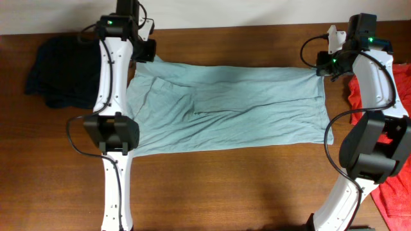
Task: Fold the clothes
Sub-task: 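Fold the shirt's top edge down toward the bottom hem with both grippers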
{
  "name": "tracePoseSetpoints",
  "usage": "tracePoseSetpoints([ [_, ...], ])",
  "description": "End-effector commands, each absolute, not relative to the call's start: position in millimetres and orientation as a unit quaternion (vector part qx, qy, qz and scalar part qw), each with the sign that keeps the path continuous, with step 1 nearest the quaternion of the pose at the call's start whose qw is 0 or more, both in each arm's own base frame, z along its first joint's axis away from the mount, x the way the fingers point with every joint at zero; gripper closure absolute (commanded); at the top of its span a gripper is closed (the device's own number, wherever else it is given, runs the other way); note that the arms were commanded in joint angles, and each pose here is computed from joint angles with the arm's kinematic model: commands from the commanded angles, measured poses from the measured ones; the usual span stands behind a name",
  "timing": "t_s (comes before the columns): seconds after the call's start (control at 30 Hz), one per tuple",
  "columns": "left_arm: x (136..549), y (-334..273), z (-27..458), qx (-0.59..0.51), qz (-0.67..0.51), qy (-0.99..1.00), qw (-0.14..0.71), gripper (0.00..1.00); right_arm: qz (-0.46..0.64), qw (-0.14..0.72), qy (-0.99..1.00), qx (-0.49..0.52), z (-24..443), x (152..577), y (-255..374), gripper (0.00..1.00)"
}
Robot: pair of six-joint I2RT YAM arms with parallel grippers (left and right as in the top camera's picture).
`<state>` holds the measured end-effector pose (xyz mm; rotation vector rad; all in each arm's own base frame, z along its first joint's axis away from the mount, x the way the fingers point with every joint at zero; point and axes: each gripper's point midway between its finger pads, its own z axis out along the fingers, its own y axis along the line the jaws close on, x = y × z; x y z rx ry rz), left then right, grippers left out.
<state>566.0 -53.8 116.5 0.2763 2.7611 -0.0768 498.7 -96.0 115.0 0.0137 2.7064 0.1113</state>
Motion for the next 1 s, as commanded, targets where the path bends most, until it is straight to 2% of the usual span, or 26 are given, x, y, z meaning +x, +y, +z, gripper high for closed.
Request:
tracePoseSetpoints([
  [0.0,559.4,-40.6,171.9,0.094,-0.013,0.97,0.224,0.99,0.04,0.235,0.971,0.003,135.8,498.8,-100.3,0.96],
  [0.47,511.7,-38.7,167.7,0.089,-0.025,0.986,0.138,0.99,0.069,0.181,0.981,0.004,128.0,469.3,-96.1,0.96],
  [0.73,510.8,-45.7,171.9,0.065,-0.046,0.987,0.141,0.99,0.076,0.146,0.986,0.021,130.8,442.2,-109.1,0.96],
  [0.97,509.5,-46.2,173.8,0.031,-0.052,0.988,0.139,0.99,0.08,0.134,0.987,0.029,130.1,434.5,-112.7,0.96],
])
